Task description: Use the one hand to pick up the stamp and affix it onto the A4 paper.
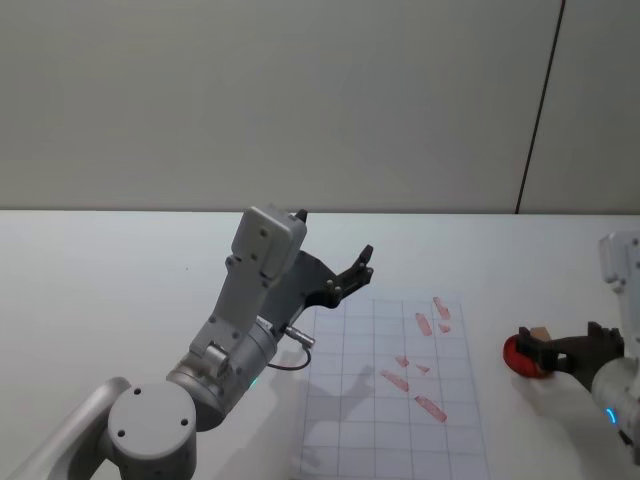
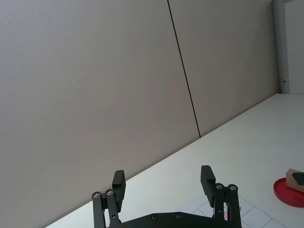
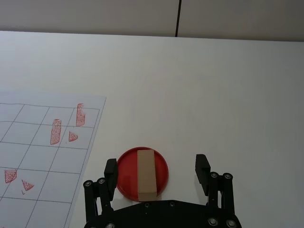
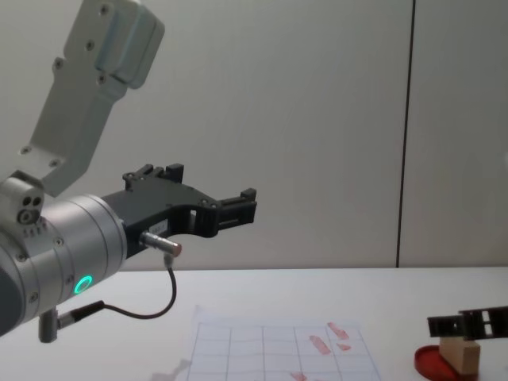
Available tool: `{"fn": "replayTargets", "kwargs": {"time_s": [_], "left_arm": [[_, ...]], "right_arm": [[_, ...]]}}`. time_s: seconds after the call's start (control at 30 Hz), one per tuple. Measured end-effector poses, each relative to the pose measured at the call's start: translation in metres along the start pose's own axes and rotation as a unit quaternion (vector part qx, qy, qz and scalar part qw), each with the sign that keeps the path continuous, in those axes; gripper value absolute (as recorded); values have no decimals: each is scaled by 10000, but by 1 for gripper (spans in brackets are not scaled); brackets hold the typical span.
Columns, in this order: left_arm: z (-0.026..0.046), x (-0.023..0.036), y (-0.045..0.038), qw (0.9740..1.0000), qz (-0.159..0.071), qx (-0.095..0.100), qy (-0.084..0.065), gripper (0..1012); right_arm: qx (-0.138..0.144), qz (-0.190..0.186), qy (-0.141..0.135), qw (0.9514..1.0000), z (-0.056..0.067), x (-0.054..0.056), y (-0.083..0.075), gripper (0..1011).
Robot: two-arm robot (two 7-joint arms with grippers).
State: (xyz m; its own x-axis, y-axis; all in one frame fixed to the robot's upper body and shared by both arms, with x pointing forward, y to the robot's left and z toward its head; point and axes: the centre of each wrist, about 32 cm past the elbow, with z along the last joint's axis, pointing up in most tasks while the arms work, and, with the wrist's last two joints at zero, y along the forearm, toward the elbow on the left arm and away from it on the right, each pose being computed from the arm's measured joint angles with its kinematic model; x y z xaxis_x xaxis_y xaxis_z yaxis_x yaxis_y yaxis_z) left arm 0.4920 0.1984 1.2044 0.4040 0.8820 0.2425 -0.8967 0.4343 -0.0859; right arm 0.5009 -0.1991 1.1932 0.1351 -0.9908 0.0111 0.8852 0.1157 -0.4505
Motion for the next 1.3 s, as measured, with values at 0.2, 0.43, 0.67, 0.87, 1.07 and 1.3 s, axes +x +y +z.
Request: {"fn": "replayTargets", "kwargs": {"time_s": [0.2,0.43,0.67,0.87,1.07,1.3], "left_arm": [[0,0,0,10000,0,0,0,1002],[0,0,0,10000,0,0,0,1002],[0,0,0,10000,0,0,0,1002],[0,0,0,10000,0,0,0,1002],[0,0,0,10000,0,0,0,1002],[0,0,0,10000,0,0,0,1002]], "right_arm": [[-137,-11,75,9999,31,-33,69,1001],[-276,-19,112,9996,43,-68,141,1001],[-377,-46,98,9992,33,-95,205,1001],[-432,-38,89,9990,25,-110,240,1001],[-446,-11,84,9990,24,-118,256,999],[-454,4,85,9989,23,-123,267,855]]}}
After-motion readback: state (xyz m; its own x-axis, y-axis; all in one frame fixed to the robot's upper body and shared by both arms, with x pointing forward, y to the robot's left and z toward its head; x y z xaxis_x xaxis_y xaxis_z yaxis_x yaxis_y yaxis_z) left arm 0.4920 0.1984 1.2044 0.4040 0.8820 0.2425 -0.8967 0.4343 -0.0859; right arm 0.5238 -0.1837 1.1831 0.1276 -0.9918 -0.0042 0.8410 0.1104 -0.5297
